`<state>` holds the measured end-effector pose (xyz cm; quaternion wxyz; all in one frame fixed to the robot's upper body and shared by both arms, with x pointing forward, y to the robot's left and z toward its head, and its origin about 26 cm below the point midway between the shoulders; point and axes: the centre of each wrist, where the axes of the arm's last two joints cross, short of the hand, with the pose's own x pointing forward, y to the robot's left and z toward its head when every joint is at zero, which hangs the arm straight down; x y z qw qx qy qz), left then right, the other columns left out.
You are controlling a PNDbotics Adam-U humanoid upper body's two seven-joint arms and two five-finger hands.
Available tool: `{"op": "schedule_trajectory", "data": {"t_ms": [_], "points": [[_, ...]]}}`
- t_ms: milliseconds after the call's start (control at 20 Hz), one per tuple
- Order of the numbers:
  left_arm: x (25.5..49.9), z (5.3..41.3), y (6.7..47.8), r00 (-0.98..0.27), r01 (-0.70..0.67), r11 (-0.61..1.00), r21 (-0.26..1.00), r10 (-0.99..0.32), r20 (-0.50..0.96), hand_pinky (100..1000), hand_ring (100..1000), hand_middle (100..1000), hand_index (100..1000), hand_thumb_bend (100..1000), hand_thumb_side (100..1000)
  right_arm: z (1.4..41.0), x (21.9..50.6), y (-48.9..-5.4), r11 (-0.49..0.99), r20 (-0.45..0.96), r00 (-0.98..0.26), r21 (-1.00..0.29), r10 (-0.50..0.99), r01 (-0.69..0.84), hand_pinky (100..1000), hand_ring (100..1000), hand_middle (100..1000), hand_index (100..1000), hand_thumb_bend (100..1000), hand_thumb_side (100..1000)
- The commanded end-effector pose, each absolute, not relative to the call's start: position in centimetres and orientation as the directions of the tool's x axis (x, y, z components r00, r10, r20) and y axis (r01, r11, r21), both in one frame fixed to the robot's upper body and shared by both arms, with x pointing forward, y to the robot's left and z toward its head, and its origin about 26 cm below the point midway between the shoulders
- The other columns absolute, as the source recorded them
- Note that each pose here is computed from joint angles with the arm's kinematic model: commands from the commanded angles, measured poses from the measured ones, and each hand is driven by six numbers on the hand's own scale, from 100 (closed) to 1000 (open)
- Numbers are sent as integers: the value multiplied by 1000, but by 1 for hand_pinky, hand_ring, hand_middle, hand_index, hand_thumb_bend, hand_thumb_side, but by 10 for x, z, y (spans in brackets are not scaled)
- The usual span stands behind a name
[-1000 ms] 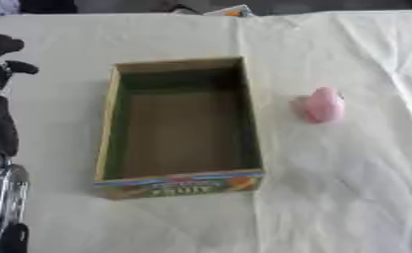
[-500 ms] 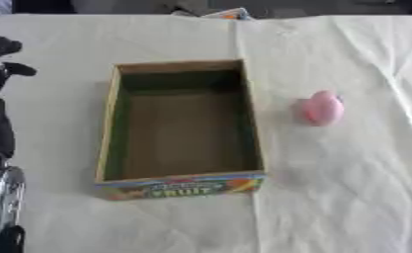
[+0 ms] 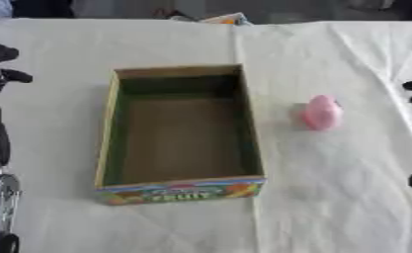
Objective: Pick up objects on the table and place them in the box.
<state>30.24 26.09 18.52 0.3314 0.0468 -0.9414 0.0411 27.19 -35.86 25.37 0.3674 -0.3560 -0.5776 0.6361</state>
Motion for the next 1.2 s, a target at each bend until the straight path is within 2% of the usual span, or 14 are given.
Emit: {"op": "schedule_trajectory", "data": {"t_ms": [50,300,400,450,600,750,1200], "points": [[300,192,261,-793,-106,994,-26,-69,606,494,659,563,553,100,895,268,271,-355,-119,-59,-465,-988,883,-100,661,820,745,981,830,623],[300,193,260,-793,-97,995,-25,-63,606,493,659,563,553,100,893,276,274,-348,-107,-39,-451,-986,892,-127,664,828,758,995,824,603],[300,193,259,-793,-94,995,-24,-60,607,493,659,563,553,100,894,281,275,-346,-93,-24,-452,-987,891,-130,666,831,760,999,813,551],[300,193,259,-792,-93,995,-23,-60,607,493,659,563,552,100,894,284,275,-344,-87,-17,-453,-987,891,-134,669,836,763,1000,791,496],[300,193,258,-791,-88,996,-22,-57,609,493,660,563,552,100,894,291,277,-340,-78,0,-455,-985,890,-152,673,844,779,1000,690,421],[300,193,257,-791,-79,997,-20,-51,609,493,660,563,552,100,893,301,279,-333,-85,-5,-446,-984,895,-158,677,852,803,980,621,410],[301,193,254,-790,-58,998,-16,-36,612,494,661,563,551,100,892,313,294,-318,-101,-23,-373,-977,928,-189,680,858,816,989,549,392]]}}
